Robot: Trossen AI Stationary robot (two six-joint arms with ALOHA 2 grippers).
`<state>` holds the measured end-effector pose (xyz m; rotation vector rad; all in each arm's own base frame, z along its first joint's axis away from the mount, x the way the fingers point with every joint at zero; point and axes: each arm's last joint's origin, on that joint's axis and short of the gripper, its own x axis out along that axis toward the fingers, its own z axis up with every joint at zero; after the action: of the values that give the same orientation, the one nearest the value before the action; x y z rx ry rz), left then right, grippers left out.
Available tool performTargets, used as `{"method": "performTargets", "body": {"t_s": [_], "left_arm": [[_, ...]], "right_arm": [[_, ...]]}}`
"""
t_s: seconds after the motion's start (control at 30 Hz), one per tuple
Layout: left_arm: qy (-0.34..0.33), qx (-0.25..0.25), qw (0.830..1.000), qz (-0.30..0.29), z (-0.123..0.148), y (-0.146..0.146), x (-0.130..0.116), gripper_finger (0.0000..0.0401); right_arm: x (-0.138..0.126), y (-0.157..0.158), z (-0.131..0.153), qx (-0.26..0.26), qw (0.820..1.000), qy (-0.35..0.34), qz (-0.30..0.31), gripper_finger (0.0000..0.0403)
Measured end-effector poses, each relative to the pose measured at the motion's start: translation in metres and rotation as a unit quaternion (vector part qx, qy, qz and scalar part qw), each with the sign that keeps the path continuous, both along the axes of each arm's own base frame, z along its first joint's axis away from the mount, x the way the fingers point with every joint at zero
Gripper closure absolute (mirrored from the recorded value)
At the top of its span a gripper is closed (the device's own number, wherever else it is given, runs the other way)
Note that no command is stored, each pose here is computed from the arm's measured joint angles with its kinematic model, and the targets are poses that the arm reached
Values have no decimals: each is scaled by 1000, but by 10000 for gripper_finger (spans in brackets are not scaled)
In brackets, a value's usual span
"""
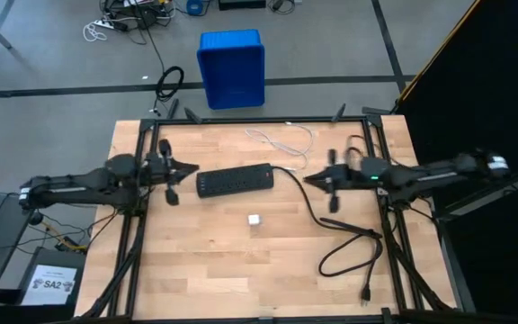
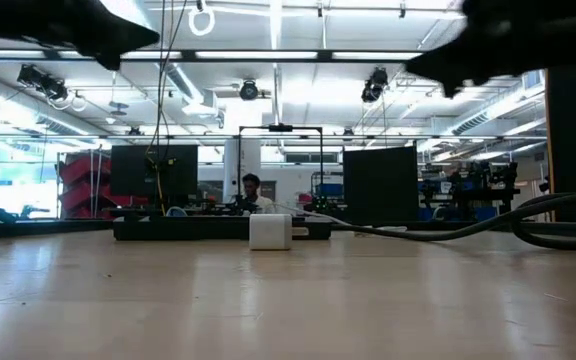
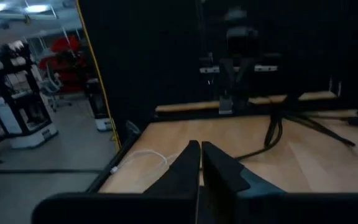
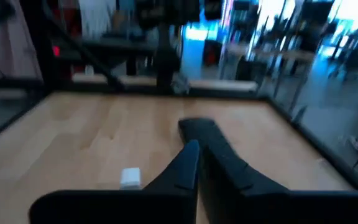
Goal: Insert USB
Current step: Return to Home Position
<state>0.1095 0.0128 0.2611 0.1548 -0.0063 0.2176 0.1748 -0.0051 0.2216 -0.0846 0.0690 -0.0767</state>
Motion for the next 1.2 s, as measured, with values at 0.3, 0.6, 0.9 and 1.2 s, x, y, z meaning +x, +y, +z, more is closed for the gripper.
{"method": "performTargets", "body": {"t_s": [0.3,0.6,0.9,1.2], "left_arm": [[-69,14,997,1,-43,-2,-24,401],[-60,-8,998,0,-72,-1,-17,401],[-50,-29,995,-82,-84,-5,-13,401],[-31,-37,995,-87,-88,-6,-13,401]], "right_arm": [[-69,-5,-26,-20,985,-172,-5,402],[-81,-3,-31,-36,987,-156,22,403],[-79,-3,-39,-19,993,-118,19,403],[-77,-6,-55,51,997,-42,-31,401]]}}
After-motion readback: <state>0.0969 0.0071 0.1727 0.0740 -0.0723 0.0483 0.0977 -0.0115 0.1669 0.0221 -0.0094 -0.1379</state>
